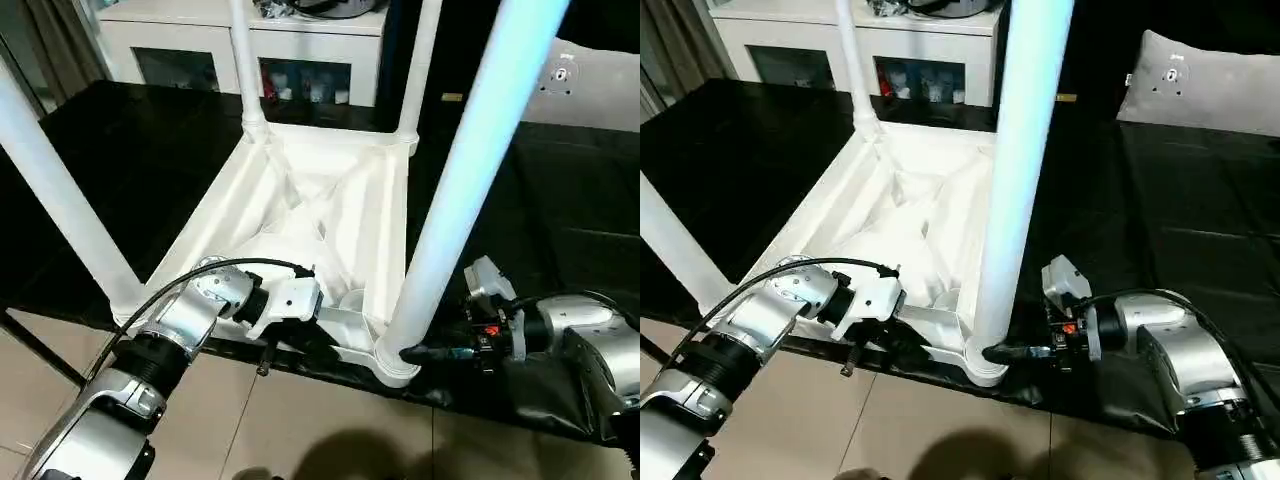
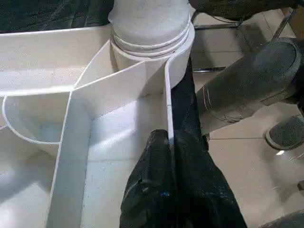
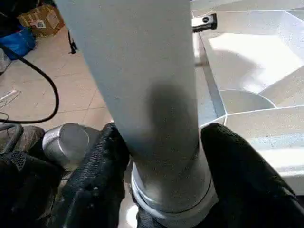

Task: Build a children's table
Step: Rotate leg to tighten

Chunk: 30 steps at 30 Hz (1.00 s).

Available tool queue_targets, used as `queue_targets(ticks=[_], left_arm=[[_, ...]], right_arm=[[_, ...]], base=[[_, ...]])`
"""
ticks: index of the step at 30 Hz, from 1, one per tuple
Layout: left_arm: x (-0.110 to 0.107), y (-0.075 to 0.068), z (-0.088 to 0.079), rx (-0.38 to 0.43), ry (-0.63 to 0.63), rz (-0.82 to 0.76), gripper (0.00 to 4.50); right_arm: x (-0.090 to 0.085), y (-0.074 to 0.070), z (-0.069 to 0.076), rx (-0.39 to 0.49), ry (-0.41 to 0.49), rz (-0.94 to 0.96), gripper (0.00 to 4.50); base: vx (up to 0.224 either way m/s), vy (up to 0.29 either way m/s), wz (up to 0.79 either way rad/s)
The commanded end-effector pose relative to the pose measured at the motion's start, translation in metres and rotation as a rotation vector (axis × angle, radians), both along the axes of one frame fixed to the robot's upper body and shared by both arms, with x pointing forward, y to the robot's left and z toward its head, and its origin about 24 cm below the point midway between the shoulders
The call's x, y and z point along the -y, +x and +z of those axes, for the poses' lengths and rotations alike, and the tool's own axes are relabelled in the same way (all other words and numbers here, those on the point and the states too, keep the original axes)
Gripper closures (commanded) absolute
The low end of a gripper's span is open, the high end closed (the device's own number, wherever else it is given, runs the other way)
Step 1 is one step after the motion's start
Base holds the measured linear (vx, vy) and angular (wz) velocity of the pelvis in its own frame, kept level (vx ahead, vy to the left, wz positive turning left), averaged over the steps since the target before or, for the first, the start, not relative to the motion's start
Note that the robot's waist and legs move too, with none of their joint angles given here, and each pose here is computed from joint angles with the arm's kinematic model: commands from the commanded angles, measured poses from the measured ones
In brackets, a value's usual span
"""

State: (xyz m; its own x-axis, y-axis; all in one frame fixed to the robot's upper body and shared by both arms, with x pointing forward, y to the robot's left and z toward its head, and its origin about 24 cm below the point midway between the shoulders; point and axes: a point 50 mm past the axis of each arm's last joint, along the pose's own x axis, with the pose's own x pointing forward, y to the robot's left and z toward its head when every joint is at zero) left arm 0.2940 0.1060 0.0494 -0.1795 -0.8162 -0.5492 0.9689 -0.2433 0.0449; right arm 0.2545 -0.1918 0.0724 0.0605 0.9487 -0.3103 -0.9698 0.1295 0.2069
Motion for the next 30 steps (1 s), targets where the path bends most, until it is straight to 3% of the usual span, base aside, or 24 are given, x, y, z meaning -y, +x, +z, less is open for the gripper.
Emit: queue_targets(ticks=[1, 10, 12, 13, 15, 18, 20, 22, 23, 25, 26, 28, 29, 30], left_arm=[[0.008, -0.005, 0.004, 0.014, 0.001, -0.087, 4.50], [0.008, -0.002, 0.002, 0.012, -0.030, 0.002, 4.50], [0.018, 0.009, 0.003, 0.027, -0.073, 0.185, 4.50], [0.018, 0.009, 0.003, 0.027, -0.073, 0.185, 4.50], [0.029, 0.017, 0.005, 0.035, -0.111, 0.302, 4.50], [0.034, 0.019, 0.006, 0.039, -0.121, 0.339, 4.50], [0.045, 0.024, 0.007, 0.048, -0.148, 0.412, 4.50], [0.046, 0.024, 0.008, 0.048, -0.150, 0.418, 4.50], [0.060, 0.031, 0.011, 0.064, -0.181, 0.511, 4.50], [0.062, 0.032, 0.011, 0.066, -0.184, 0.520, 4.50], [0.069, 0.036, 0.014, 0.077, -0.203, 0.578, 4.50], [0.082, 0.041, 0.021, 0.092, -0.245, 0.652, 4.50], [0.088, 0.041, 0.023, 0.095, -0.264, 0.669, 4.50], [0.092, 0.041, 0.025, 0.096, -0.275, 0.676, 4.50]], right_arm=[[0.001, 0.003, 0.004, -0.002, 0.004, 0.007, 2.25], [-0.011, -0.008, 0.003, -0.051, 0.099, 0.012, 2.55], [-0.025, -0.013, 0.000, -0.037, 0.131, -0.106, 2.55], [-0.025, -0.013, 0.000, -0.037, 0.131, -0.106, 2.55], [-0.037, -0.004, -0.006, 0.000, 0.079, -0.301, 2.55], [-0.041, 0.000, -0.008, 0.010, 0.067, -0.372, 2.57], [-0.049, 0.013, -0.009, 0.014, 0.064, -0.545, 2.57], [-0.050, 0.014, -0.009, 0.014, 0.063, -0.557, 2.58], [-0.058, 0.029, -0.010, 0.023, 0.050, -0.755, 2.59], [-0.058, 0.030, -0.010, 0.023, 0.049, -0.773, 2.59], [-0.062, 0.037, -0.010, 0.019, 0.049, -0.877, 2.59], [-0.071, 0.047, -0.006, 0.010, 0.088, -1.009, 2.59], [-0.077, 0.050, -0.003, 0.030, 0.114, -1.032, 2.25], [-0.080, 0.051, -0.001, 0.046, 0.131, -1.038, 2.25]], base=[[0.000, 0.000, 0.00], [0.000, 0.000, 0.00], [0.000, 0.000, 0.00], [0.000, 0.000, 0.00], [0.000, 0.000, 0.00], [0.000, 0.000, 0.00], [0.000, 0.000, 0.00], [0.000, 0.000, 0.00], [0.000, 0.000, 0.00], [0.000, 0.000, 0.00], [0.000, 0.000, 0.00], [0.000, 0.000, 0.00], [0.000, 0.000, 0.00], [0.000, 0.000, 0.00]])
